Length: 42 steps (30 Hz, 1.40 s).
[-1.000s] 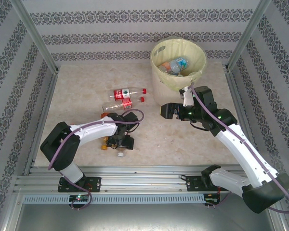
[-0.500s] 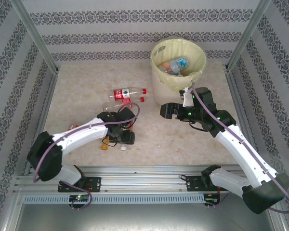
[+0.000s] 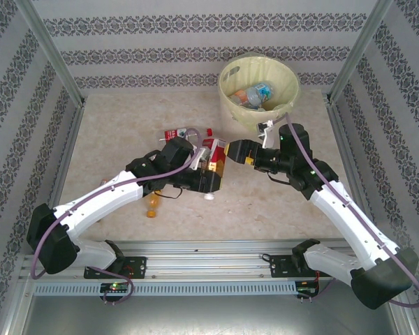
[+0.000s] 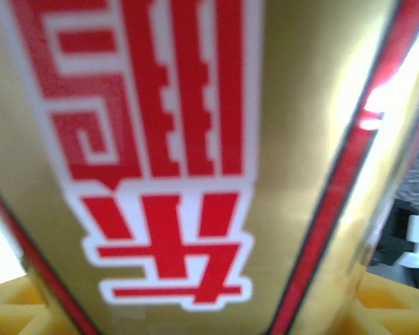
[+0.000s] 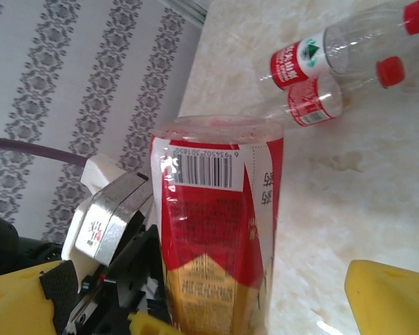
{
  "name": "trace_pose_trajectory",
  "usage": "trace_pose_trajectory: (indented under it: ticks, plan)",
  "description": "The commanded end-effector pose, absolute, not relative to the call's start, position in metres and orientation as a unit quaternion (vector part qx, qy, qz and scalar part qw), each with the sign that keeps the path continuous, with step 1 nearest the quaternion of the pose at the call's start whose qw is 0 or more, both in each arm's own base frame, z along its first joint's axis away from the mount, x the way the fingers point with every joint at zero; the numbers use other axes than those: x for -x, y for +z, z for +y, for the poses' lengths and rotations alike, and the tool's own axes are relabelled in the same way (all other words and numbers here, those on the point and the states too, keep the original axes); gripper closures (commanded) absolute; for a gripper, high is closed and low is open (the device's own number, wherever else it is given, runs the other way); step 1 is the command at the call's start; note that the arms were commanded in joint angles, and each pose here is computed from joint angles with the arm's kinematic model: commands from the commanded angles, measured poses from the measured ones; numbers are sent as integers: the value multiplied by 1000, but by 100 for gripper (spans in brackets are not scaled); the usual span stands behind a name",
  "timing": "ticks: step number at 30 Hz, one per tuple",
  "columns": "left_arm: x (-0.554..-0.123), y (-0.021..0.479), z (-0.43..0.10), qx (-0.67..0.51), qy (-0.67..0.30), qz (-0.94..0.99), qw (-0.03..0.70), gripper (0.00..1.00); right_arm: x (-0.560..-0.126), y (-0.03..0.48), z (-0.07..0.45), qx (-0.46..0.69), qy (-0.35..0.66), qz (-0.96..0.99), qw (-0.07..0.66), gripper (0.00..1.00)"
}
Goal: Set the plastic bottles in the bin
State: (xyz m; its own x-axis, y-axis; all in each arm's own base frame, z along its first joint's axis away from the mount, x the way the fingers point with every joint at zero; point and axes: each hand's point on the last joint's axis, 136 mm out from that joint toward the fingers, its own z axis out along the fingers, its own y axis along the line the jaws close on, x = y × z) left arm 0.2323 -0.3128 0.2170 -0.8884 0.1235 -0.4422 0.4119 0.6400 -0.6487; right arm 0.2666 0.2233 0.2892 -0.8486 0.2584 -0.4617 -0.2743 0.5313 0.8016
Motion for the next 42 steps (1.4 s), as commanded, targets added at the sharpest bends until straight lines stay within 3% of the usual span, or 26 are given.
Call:
trace_pose_trajectory:
  ticks: [1,9,17,26,30,35,42]
  plan:
    - [-229,262,-340,-186,-490,826,208,35,-268,300,231,12,511,815,273,2]
    - [-216,298,-353,-207,-580,766,184,37,-270,308,232,15,517,809,281,2]
    - [-212,300,-354,-204,-602,754,165,37,-269,319,236,22,539,793,282,2]
    - [-214,298,-353,-198,-604,755,162,35,-268,323,232,21,541,791,285,22]
    - [-218,303,-352,-196,-602,755,173,23,-267,329,227,20,542,788,291,30]
    - [-227,312,-348,-191,-592,756,204,0,-266,341,218,20,536,787,305,31]
    - [-239,337,-337,-185,-579,743,280,0,-264,363,195,22,512,789,339,31]
